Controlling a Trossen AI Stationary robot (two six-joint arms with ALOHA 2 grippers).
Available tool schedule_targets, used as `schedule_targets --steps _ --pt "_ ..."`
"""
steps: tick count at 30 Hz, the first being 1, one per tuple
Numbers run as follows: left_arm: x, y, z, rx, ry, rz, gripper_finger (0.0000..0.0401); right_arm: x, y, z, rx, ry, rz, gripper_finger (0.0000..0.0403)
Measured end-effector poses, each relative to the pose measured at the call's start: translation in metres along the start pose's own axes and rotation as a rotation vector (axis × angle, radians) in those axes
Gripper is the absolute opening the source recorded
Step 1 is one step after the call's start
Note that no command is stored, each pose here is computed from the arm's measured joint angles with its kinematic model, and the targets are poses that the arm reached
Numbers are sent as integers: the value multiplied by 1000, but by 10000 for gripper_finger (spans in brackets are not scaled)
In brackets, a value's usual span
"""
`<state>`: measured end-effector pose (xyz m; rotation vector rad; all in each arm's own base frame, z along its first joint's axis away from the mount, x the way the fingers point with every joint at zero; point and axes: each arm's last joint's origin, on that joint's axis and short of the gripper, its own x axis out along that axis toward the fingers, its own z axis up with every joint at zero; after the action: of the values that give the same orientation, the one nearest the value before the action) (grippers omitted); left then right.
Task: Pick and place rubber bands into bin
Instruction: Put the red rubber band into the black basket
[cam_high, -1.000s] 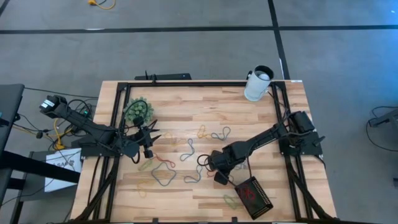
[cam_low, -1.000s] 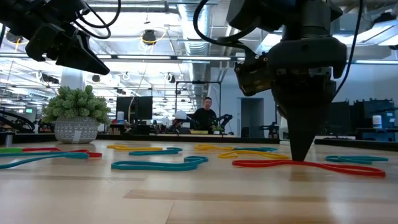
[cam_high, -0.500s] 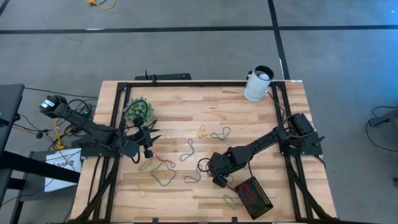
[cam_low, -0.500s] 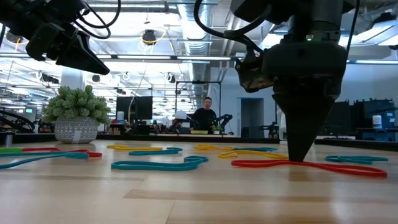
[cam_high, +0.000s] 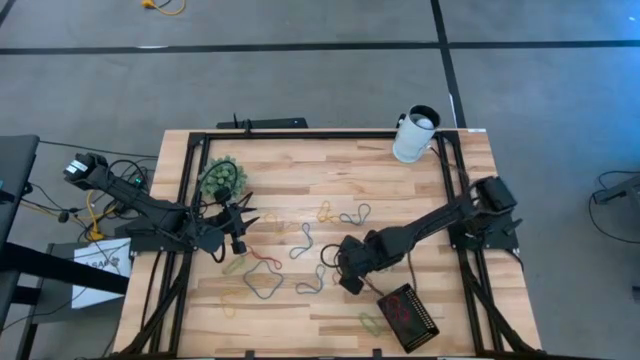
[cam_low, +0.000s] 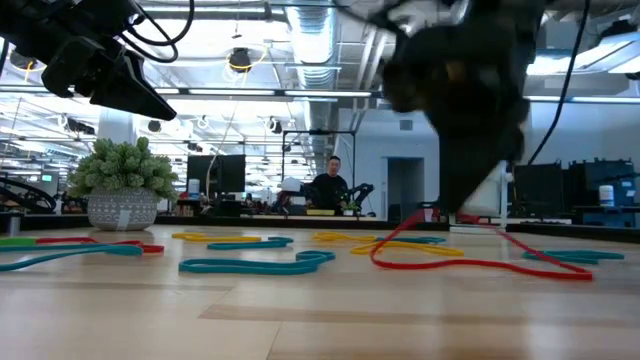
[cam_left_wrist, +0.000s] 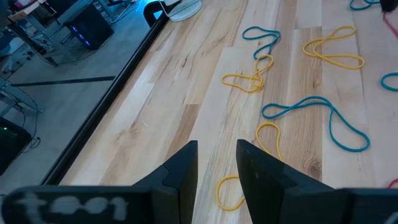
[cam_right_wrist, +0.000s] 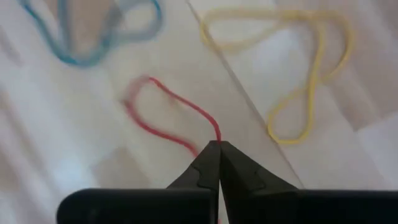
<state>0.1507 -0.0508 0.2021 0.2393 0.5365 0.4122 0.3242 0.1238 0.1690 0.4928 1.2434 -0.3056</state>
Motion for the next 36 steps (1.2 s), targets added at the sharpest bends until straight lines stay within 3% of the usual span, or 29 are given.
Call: schedule_targets --steps 7,13,20,26,32,36 --pt "0 0 0 4 1 0 101 -66 -1 -15 100 -32 96 0" --pt "0 0 0 3 0 0 101 -122 -8 -50 255 -9 138 0" --pt "0 0 0 3 0 0 101 -158 -7 -95 339 83 211 0" --pt "0 0 0 2 0 0 101 -156 5 -119 346 27 183 0" --pt "0 0 0 1 -1 0 101 -119 21 -130 315 42 41 0" --pt "0 0 0 1 -1 0 101 -85 33 -132 274 156 -25 0"
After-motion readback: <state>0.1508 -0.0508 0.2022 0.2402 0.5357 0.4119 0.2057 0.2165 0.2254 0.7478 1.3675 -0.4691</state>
